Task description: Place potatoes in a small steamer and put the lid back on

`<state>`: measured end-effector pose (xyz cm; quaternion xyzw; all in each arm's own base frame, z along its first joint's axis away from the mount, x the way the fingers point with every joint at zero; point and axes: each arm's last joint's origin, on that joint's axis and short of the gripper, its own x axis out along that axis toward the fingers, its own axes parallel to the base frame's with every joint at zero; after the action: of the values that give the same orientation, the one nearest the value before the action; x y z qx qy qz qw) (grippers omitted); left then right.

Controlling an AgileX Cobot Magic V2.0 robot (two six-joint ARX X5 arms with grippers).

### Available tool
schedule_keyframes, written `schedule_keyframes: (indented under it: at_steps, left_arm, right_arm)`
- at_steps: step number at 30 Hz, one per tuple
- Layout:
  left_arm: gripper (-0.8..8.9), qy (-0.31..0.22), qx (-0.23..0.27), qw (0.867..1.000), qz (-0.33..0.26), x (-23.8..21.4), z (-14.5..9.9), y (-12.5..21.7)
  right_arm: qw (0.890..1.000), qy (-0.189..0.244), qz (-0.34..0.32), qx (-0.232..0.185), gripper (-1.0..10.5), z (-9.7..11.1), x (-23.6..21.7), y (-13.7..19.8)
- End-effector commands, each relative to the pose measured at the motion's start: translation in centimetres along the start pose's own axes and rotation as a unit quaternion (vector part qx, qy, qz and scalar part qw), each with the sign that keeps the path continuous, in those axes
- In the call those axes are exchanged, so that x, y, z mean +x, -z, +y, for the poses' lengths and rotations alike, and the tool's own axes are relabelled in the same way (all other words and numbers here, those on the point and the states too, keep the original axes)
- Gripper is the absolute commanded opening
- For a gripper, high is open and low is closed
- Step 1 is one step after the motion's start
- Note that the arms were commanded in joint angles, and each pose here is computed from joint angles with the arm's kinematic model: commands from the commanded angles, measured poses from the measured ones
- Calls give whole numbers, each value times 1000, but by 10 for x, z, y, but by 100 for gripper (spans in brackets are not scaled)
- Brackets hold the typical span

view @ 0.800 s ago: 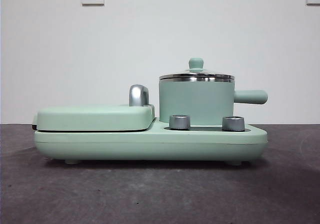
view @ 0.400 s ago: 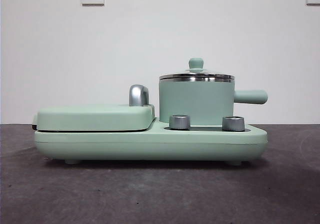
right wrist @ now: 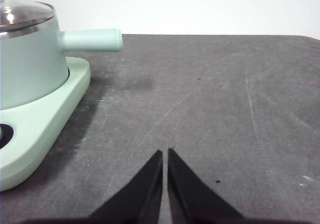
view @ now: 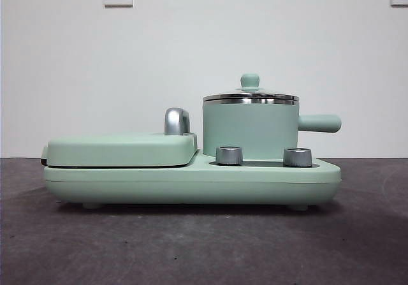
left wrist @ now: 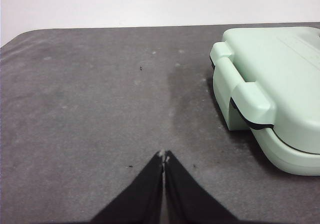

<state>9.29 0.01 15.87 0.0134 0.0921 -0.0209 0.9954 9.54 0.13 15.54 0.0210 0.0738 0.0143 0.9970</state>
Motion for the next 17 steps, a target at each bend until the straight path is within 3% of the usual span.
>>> schedule_keyframes:
  at_steps: [1, 17]
  left_arm:
    - [6, 2, 3, 1000, 10, 2, 0, 6]
    - [5, 8, 4, 1000, 10, 2, -1, 6]
  right_arm:
    - [1000, 0, -4, -4, 15, 0, 0, 1]
    - [1000, 0, -4, -4, 15, 0, 0, 1]
